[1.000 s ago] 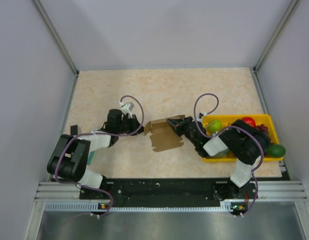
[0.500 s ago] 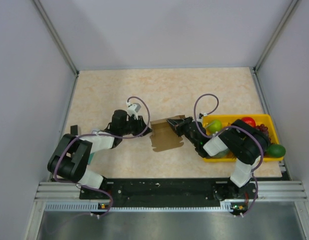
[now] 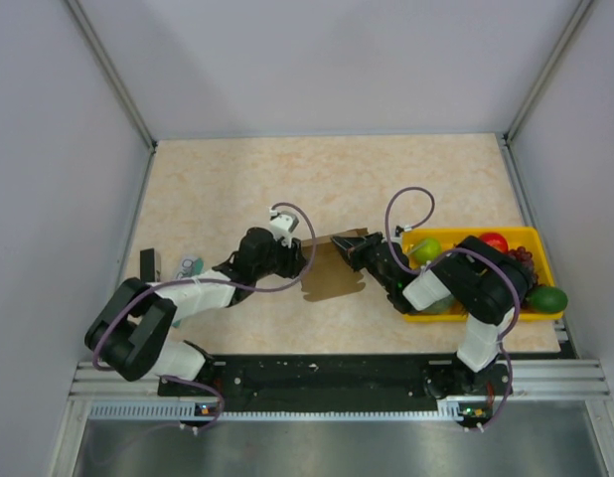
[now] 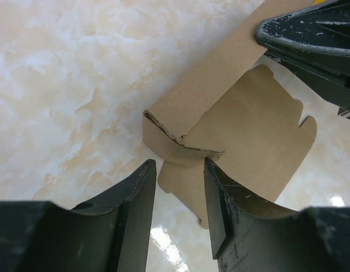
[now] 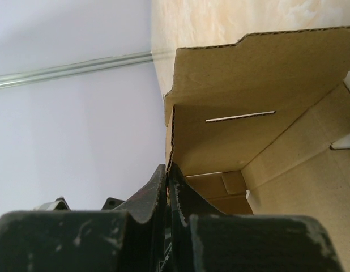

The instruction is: Fold the paper box

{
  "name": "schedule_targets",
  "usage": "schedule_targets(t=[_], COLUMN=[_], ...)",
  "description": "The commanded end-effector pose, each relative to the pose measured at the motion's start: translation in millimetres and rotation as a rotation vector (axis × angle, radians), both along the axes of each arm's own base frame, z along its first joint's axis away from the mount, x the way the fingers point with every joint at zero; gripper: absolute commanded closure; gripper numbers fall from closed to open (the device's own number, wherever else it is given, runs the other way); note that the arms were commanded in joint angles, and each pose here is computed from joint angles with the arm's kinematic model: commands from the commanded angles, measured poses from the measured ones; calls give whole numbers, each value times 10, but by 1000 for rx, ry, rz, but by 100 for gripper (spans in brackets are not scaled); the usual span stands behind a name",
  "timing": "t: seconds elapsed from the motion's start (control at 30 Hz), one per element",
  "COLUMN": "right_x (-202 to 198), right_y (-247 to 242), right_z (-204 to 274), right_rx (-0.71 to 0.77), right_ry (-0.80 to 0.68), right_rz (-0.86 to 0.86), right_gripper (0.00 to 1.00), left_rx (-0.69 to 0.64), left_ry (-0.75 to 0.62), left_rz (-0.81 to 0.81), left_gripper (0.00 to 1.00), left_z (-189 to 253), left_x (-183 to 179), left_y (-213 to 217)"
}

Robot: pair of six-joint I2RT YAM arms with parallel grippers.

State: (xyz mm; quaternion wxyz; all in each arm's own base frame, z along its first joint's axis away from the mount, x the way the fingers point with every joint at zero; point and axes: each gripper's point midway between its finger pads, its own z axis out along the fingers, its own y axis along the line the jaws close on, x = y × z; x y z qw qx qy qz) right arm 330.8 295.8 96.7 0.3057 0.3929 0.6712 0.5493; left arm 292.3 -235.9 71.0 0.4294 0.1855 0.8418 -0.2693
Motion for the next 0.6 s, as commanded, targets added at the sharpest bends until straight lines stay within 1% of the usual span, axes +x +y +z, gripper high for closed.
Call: schedule_targets(t=[0.0,0.03,0.2,0.3,0.33,0.37,0.43,0.57], right_x=[-50,-49,-68,-71,-71,-76,-73,-80], right_y=[9,7,20,21,19,24,28,31], right_z=[-111,-109,-124,-126,-127,-129,-125,-128], right_rx=[-14,-15,-10,-12,-13,-10,-7,2], right_ry=[12,11,22,27,29,32,33,40], right_rz=[17,16,20,21,18,18,21,20], right_gripper=[100,100,100,100,100,100,100,100], left_rx=[83,96,159,158,160,173,169,179], left_ry=[-170,-204,-242,-288,-302,-320,-326,-357], left_rz=[99,120,175,199,199,242,250,308], left_gripper=[55,55,53,48,48,48,47,44], left_z=[150,177,123,170,171,179,173,181], left_x=[167,193,230,223,193,242,251,329], left_y=[98,101,120,64,25,59,24,26])
